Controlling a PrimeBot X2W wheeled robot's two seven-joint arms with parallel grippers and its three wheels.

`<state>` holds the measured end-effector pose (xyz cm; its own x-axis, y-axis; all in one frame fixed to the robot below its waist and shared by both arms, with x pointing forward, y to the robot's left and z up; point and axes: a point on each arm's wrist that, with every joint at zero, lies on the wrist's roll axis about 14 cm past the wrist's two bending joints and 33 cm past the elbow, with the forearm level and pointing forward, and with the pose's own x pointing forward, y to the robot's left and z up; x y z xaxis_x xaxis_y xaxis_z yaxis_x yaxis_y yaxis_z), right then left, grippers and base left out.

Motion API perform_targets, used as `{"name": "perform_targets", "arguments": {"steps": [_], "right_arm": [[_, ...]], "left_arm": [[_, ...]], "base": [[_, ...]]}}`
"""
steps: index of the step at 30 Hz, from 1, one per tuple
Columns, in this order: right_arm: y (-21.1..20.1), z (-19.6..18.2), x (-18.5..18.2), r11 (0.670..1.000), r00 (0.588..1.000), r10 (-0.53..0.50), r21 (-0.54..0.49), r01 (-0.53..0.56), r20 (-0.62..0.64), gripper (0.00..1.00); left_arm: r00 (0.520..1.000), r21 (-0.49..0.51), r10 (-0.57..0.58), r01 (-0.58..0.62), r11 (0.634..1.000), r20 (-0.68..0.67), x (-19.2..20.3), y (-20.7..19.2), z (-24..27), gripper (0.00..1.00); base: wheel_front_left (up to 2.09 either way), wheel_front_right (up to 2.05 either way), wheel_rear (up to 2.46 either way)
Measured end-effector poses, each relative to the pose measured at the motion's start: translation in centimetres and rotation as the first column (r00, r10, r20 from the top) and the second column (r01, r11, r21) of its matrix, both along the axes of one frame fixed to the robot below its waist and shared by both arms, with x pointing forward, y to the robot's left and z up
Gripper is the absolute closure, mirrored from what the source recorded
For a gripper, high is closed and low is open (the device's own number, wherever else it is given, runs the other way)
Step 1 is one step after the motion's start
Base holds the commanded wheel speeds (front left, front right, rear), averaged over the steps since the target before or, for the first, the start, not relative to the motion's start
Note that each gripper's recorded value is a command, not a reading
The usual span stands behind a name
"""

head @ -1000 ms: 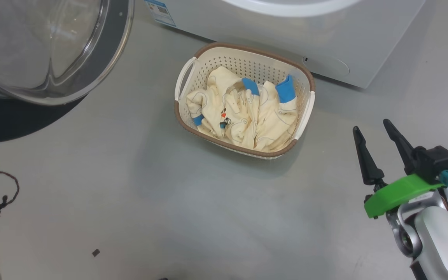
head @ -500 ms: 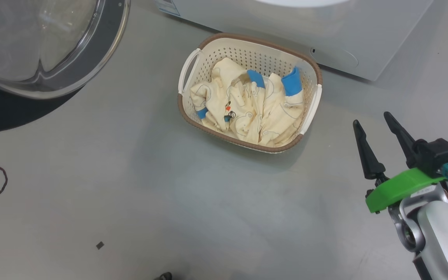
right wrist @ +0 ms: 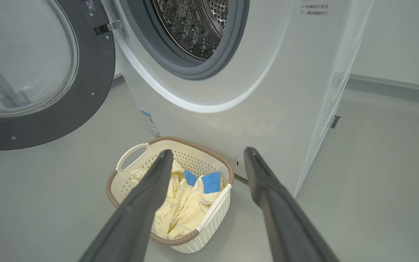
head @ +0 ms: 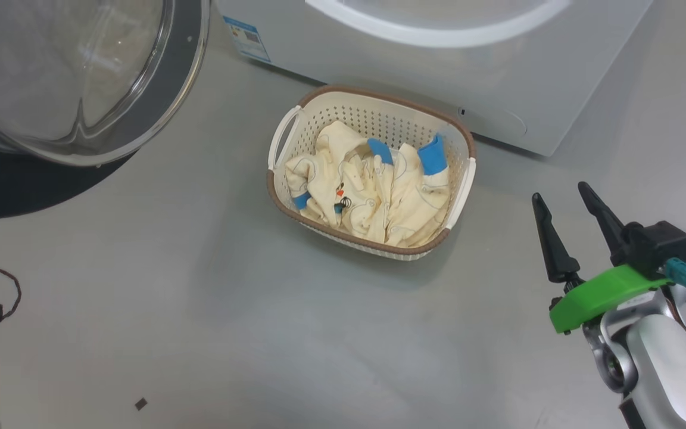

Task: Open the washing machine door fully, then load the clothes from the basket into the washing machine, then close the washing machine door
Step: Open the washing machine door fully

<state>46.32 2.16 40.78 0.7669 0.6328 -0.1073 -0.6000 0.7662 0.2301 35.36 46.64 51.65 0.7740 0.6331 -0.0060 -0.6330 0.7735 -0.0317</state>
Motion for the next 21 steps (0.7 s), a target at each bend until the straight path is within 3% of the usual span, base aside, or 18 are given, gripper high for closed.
{"name": "perform_targets", "arguments": {"steps": [6, 11, 21], "right_arm": [[-0.6, 2.0, -0.8, 0.999, 0.999, -0.04, 0.022, 0.039, 0.024, 0.0], [-2.2, 3.6, -1.8, 0.995, 0.994, -0.1, 0.028, 0.099, 0.042, 0.0], [-5.6, 6.8, -4.1, 0.973, 0.972, -0.224, 0.077, 0.218, 0.076, 0.0]], "left_arm": [[0.997, 0.002, -0.08, 0.08, 0.997, 0.016, -0.1, -2.5, 0.1, 1.0], [0.978, -0.005, -0.205, 0.206, 0.979, 0.04, 0.8, -7.1, -0.1, 1.0], [0.898, -0.03, -0.434, 0.437, 0.899, 0.069, 1.2, -16.0, -1.1, 1.0]], "base": [[0.0, 0.0, 0.0], [0.0, 0.0, 0.0], [0.0, 0.0, 0.0]]}}
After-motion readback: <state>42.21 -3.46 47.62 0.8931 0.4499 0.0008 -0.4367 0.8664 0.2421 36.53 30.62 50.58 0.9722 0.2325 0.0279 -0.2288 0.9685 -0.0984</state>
